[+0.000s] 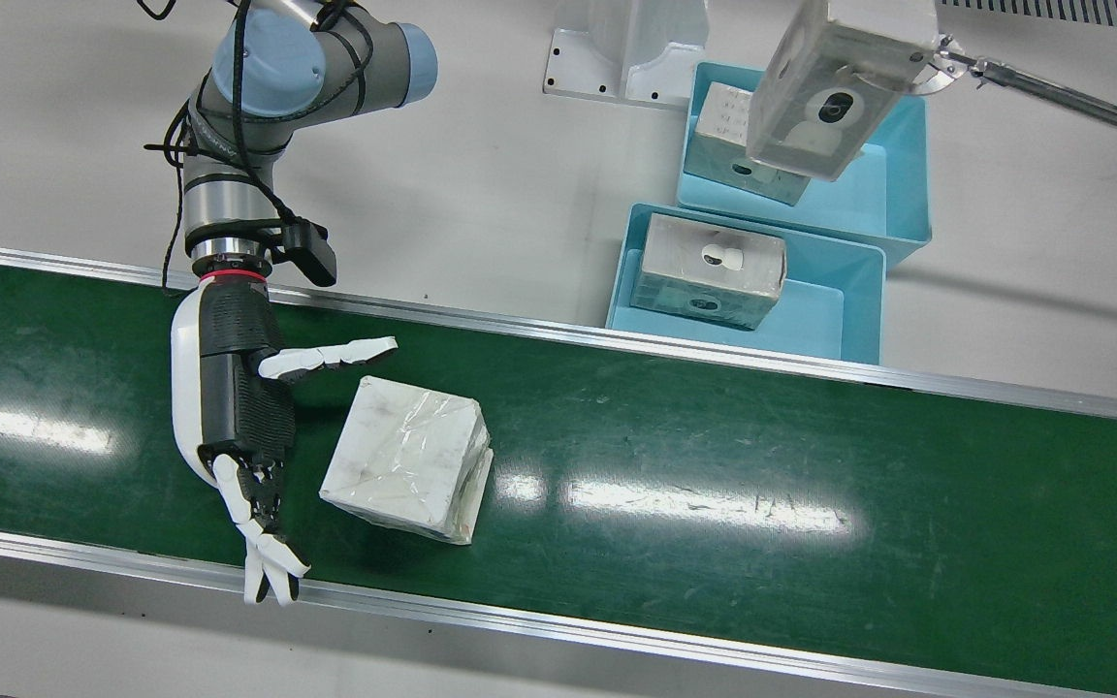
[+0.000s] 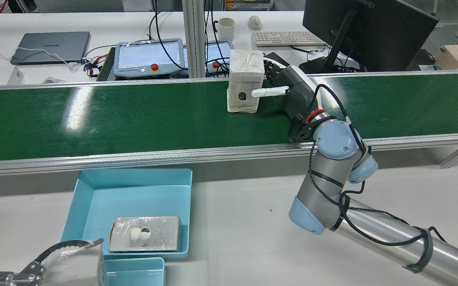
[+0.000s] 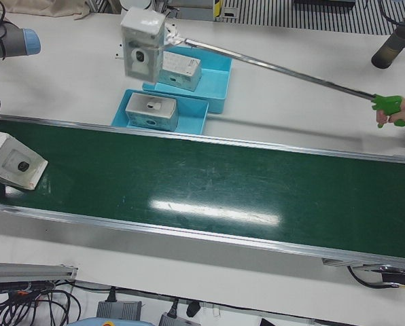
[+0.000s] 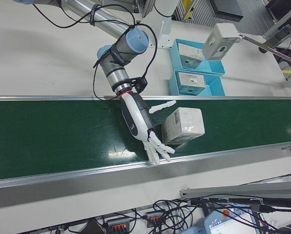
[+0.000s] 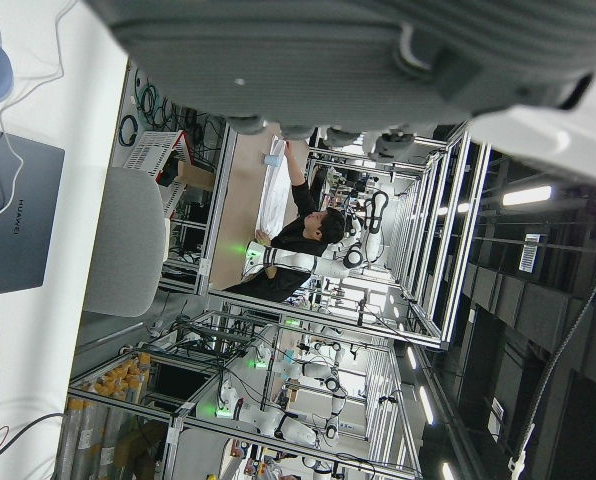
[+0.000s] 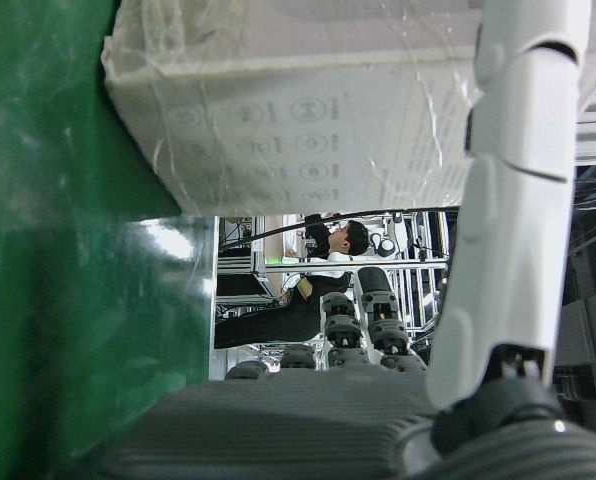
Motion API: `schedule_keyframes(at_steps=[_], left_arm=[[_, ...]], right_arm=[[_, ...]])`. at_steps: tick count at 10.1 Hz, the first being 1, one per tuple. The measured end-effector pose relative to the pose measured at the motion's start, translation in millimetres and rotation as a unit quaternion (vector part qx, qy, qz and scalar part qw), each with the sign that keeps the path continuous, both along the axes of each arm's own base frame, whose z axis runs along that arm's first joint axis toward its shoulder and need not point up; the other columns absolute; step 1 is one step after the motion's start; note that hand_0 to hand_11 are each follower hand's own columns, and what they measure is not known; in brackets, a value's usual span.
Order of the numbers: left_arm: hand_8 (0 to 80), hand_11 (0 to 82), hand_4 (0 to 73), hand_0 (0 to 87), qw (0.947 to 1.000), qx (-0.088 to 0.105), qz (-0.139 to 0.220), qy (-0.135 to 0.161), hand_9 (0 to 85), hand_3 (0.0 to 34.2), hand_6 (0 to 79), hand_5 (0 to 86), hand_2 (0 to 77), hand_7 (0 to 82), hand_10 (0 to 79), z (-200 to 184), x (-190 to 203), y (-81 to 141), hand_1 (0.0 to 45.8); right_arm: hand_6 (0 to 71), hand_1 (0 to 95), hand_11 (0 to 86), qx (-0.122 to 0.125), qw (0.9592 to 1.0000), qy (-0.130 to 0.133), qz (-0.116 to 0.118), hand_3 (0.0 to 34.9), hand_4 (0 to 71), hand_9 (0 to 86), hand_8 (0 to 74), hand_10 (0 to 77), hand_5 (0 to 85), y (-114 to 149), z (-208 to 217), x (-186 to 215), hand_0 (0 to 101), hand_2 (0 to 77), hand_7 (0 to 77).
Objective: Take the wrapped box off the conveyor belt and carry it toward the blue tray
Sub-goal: 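Let the wrapped white box arrive against the right hand's palm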
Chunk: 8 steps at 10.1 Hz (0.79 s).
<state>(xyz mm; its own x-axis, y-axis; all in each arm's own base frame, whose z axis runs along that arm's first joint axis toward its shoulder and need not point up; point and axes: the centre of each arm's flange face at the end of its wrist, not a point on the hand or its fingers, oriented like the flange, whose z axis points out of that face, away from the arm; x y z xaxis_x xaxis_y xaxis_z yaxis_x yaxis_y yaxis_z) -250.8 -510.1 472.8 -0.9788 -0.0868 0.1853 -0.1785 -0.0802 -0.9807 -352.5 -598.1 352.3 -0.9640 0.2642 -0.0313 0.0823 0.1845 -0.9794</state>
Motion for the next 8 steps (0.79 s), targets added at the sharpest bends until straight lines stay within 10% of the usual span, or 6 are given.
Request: schedule_keyframes(at_steps=[7, 8], left_arm=[[0.5, 0.5, 0.0, 0.0, 1.0000, 0.000, 0.000, 0.000, 0.0, 0.0, 0.5, 1.1, 1.1, 0.5, 0.5, 0.0, 0.0, 0.0, 0.0], [0.5, 0.5, 0.0, 0.0, 1.0000, 0.000, 0.000, 0.000, 0.5, 0.0, 0.5, 1.1, 1.1, 0.5, 0.0, 0.0, 0.0, 0.0, 0.0]], right_arm=[[7.1, 12.5, 0.5, -0.003, 1.0000, 0.003, -0.001, 0.0, 12.0, 4.9, 2.7, 0.0, 25.1, -2.0, -0.6, -5.1, 47, 9.3, 10.4], [17.5, 15.3, 0.5, -0.003, 1.0000, 0.003, 0.000, 0.0, 17.5, 16.4, 14.2, 0.0, 40.9, -3.0, -2.6, -4.3, 48, 15.3, 26.7]])
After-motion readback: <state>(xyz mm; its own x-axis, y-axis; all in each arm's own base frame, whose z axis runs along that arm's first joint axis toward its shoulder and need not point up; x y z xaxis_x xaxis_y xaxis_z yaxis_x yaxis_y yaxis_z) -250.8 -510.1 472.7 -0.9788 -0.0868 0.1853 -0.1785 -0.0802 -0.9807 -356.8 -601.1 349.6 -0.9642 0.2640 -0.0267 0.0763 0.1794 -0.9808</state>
